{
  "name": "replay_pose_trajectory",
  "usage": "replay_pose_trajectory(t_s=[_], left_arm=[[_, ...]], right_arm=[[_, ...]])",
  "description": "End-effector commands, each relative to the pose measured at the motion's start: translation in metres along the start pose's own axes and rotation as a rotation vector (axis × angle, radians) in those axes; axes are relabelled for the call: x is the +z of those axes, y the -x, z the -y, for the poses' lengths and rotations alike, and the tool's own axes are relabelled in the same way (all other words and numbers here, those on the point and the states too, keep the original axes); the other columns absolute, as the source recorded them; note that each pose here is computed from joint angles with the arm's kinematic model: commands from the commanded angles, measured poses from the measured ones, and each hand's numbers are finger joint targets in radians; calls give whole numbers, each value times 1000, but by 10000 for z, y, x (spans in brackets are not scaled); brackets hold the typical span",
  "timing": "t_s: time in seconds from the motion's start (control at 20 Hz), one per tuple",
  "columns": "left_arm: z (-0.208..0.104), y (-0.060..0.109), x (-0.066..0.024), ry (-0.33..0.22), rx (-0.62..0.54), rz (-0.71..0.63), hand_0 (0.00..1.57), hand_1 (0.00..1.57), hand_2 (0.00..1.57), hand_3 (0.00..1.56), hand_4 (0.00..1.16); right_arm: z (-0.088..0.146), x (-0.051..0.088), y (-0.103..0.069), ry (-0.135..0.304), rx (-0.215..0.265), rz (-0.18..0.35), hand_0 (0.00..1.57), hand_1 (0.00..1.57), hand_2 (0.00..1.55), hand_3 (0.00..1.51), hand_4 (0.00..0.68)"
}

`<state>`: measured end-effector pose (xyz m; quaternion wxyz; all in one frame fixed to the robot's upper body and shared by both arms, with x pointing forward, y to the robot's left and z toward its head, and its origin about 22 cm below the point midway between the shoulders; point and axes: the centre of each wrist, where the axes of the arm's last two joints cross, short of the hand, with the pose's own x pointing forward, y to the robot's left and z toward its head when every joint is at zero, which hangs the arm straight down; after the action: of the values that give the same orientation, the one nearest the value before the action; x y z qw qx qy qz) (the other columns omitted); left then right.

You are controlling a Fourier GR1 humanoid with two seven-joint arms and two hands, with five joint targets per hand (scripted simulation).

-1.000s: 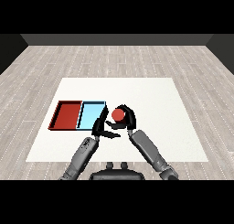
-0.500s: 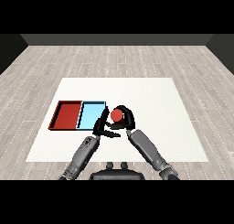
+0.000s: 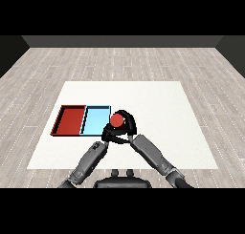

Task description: Pick the red can and put it in the red box

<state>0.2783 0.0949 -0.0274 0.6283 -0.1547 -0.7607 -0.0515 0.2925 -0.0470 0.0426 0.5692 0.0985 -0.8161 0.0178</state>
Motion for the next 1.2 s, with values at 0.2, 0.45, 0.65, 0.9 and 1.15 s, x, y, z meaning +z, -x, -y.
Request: replay_pose_trajectory(t_s=[0.2,0.45,0.65,0.9,1.15], left_arm=[[-26,-36,-35,-7,-4,18,0,0,0,0,56],[-55,-102,17,-140,-117,-19,0,0,0,0,604],[-22,-208,-259,-239,-44,-44,1571,1571,1564,1486,988],[171,-91,-89,-251,-148,-73,1523,1523,1489,1403,855],[48,-136,-98,-328,-147,-17,1571,1571,1512,1404,1015]], right_arm=[[-56,-48,71,-41,22,-22,1476,1476,1457,1371,636],[-160,-34,-37,-40,-1,3,1458,1458,1446,1366,626],[-106,-45,-12,-52,-3,-12,1479,1479,1455,1367,632],[-120,4,-16,-54,-4,-8,1547,1547,1462,1376,605],[-244,74,78,-56,-8,-23,1450,1450,1443,1377,615]])
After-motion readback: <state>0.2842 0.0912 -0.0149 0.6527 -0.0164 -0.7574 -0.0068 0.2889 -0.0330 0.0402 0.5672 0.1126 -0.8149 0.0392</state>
